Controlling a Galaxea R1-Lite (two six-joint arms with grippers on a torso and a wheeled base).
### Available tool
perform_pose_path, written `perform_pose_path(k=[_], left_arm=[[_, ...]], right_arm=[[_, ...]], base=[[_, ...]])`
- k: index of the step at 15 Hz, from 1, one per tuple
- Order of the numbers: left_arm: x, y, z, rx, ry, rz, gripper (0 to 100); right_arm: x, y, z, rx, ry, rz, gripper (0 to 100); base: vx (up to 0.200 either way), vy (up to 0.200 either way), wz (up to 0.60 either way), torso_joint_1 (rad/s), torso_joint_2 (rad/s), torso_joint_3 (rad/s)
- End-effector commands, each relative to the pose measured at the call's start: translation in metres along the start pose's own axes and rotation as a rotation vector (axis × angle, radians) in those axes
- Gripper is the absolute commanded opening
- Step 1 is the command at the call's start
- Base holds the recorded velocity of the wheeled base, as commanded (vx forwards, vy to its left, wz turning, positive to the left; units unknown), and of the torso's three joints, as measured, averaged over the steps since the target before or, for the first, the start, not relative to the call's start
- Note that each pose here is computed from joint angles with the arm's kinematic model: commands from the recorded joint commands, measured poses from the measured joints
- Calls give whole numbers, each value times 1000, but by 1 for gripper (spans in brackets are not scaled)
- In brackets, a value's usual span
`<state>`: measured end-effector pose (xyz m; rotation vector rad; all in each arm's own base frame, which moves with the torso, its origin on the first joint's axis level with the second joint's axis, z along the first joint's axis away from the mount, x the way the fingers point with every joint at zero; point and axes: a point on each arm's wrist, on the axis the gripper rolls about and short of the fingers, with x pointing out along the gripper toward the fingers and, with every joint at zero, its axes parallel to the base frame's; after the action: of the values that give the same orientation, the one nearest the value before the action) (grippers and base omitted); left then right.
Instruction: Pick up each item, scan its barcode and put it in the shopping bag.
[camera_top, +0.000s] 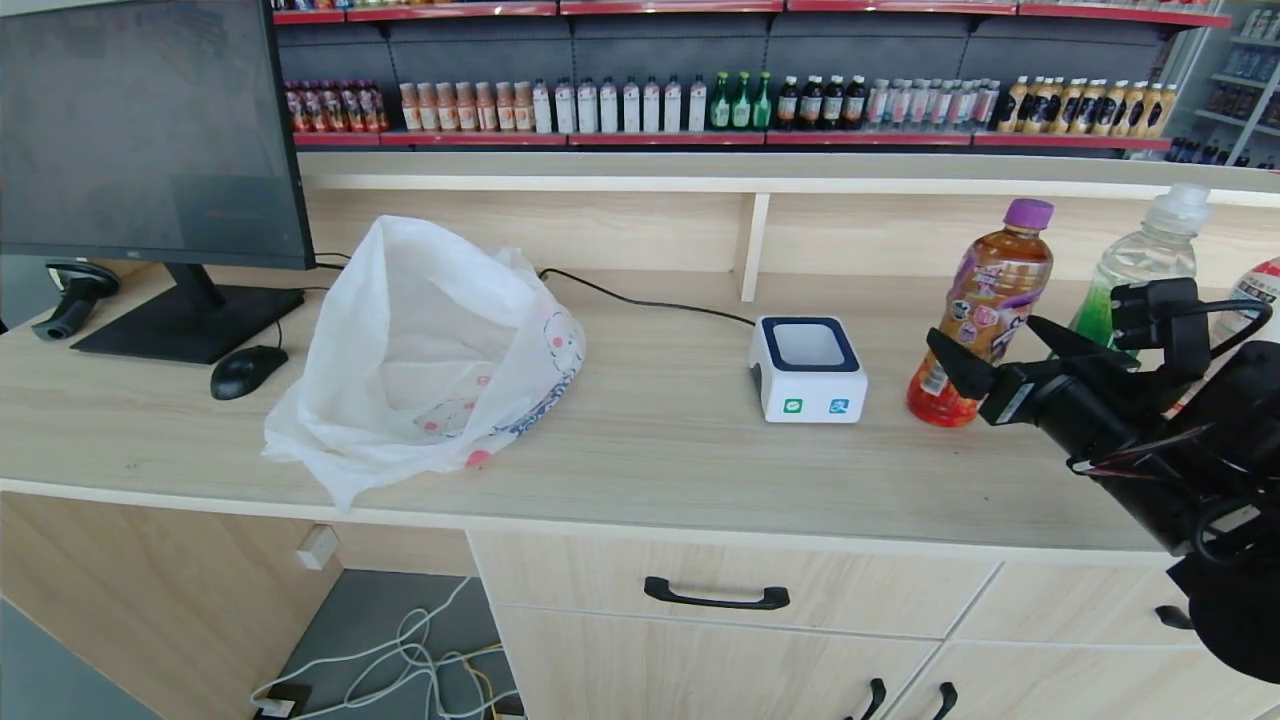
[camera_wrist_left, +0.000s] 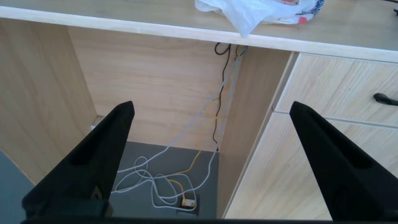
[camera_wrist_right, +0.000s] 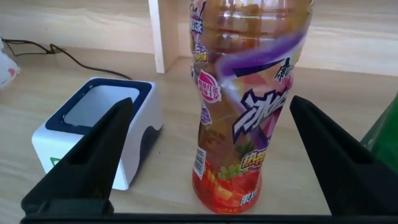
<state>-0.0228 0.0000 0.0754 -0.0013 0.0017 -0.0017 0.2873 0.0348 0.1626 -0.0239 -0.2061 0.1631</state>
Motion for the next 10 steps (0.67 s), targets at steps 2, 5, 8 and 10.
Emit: perform_pose_path(k=[2, 5, 8, 10], left_arm=[[0, 0, 0, 0, 0, 0, 100], [0, 0, 0, 0, -2, 0, 100], [0, 0, 0, 0, -2, 0, 100], [0, 0, 0, 0, -2, 0, 100]], right_arm=[[6, -1, -9, 13, 22, -2, 100], [13, -2, -16, 79, 33, -4, 100], [31, -12, -21, 75, 10, -28, 100], [37, -12, -23, 75, 4, -30, 100]], base=[[0, 0, 0, 0, 0, 0], [0, 0, 0, 0, 0, 0], [0, 0, 0, 0, 0, 0], [0, 0, 0, 0, 0, 0]])
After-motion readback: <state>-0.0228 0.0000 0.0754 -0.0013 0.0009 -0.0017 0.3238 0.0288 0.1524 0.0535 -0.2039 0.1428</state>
